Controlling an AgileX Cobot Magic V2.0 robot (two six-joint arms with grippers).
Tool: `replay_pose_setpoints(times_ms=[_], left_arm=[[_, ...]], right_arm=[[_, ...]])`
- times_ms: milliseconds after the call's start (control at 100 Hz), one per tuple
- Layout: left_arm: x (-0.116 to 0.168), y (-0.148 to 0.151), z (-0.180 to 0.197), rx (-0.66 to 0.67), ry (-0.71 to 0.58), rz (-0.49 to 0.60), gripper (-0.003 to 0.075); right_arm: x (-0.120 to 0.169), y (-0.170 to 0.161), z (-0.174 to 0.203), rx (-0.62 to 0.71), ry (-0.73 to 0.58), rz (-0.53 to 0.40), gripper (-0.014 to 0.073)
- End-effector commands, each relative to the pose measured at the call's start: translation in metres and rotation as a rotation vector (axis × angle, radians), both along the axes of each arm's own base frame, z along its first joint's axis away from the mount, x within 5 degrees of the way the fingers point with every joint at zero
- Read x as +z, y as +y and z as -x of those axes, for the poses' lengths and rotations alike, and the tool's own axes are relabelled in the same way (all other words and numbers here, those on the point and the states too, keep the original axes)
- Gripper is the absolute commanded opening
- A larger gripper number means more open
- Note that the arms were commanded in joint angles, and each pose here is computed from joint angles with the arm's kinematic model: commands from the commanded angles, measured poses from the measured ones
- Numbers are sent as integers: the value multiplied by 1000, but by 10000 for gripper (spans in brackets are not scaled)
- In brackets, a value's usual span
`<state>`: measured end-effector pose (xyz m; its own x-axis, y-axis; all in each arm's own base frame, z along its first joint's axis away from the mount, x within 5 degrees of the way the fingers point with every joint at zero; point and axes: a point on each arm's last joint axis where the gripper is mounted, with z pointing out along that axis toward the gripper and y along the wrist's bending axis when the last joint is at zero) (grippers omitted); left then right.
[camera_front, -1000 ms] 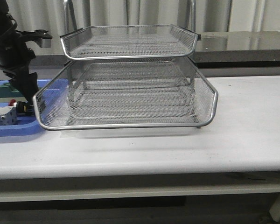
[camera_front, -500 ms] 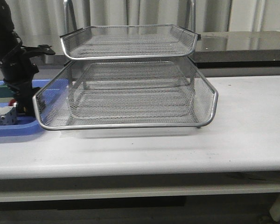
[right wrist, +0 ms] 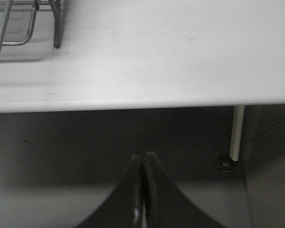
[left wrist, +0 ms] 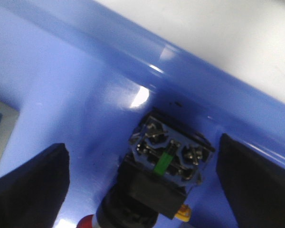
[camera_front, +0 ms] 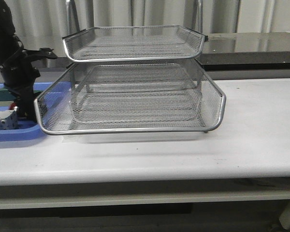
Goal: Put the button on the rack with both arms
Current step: 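Lower the left gripper onto the red button in the blue tray and grasp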
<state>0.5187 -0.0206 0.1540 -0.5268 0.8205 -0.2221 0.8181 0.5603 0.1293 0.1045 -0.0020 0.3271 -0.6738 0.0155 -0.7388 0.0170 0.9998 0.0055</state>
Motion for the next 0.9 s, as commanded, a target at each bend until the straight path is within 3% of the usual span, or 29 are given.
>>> replay_pose_setpoints(times_ms=[0,320,440,700,890], left_arm=[[42,-2,-1,2,-113,15,601],[32,-2,-1,-1,-73,15,565],[32,-2,-1,-1,-73,15,464],[33,-2,-2,1,-90,13,161],[42,-2,-4,-1,-114,7,32]], right_arm=[[15,-1,-2,-6,-90,13,-68],[15,-1,-2,-6,-90,13,-68],[15,-1,-2,-6,-90,13,-68],[15,-1,-2,-6,-90,13,-68],[15,-1,-2,-6,-90,13,-68]])
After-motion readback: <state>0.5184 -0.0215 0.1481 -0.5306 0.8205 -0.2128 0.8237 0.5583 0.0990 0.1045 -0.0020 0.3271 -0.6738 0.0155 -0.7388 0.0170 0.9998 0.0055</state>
